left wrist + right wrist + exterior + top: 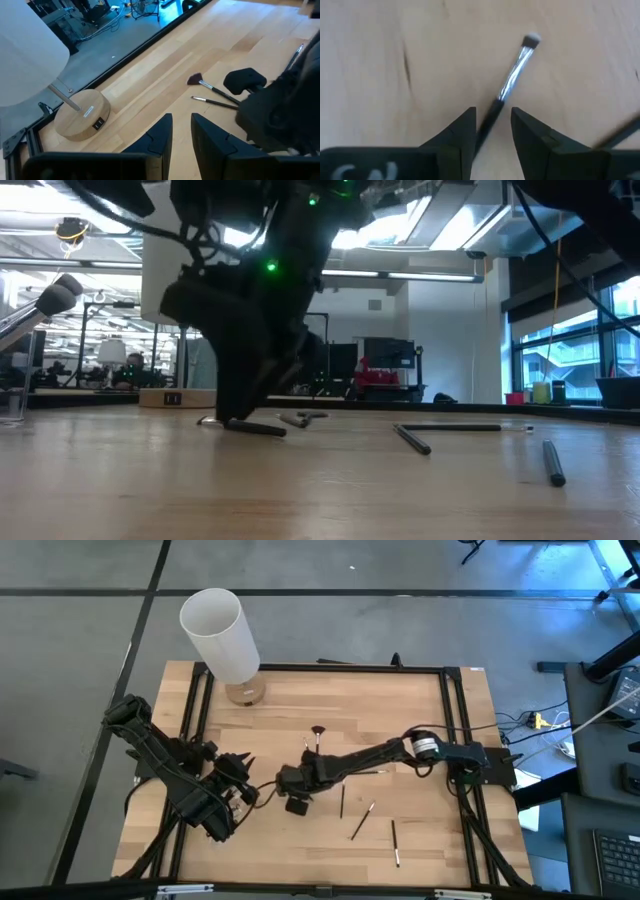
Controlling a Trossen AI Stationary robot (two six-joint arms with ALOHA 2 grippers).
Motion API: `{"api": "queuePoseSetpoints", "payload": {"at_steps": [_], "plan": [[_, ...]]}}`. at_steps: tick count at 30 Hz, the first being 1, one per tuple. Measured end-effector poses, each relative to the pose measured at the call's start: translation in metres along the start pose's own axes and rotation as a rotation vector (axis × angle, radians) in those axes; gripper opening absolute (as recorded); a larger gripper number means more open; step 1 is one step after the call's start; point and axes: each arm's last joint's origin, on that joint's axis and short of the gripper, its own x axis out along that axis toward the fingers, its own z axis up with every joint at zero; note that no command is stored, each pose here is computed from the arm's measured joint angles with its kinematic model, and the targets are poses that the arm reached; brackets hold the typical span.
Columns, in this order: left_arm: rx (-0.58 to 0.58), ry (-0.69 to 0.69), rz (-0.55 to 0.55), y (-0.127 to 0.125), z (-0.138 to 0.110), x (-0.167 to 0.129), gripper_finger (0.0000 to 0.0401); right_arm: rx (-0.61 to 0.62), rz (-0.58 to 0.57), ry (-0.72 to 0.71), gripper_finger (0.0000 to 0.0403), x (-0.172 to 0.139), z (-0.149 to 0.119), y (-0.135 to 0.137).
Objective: Put items in baskets/containers
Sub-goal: Put the black eyeshadow brush into the transparent organizer
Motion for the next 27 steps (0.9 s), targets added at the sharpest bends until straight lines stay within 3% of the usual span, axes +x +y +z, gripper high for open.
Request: {"api": "queuePoseSetpoints", "payload": {"at_steps": [8, 18, 22, 27], "plan": [[-0.001, -0.011, -0.001, 0.000, 0.000, 0.000, 0.0066, 0.035, -0.004, 0.026, 0.0114, 0.011, -0.010, -0.004], [-0.031, -0.027, -0.003, 0.000, 0.001, 0.000, 0.0066, 0.051, -0.003, 0.043, 0.0018, 0.020, -0.019, -0.005], [-0.035, -0.025, -0.002, 0.000, 0.001, 0.000, 0.0066, 0.021, 0.001, 0.045, 0.0019, 0.016, -0.015, -0.005], [-0.039, 0.000, 0.000, 0.000, 0.000, 0.000, 0.0066, -0.034, 0.088, 0.069, 0.0042, -0.001, -0.010, -0.006]]}}
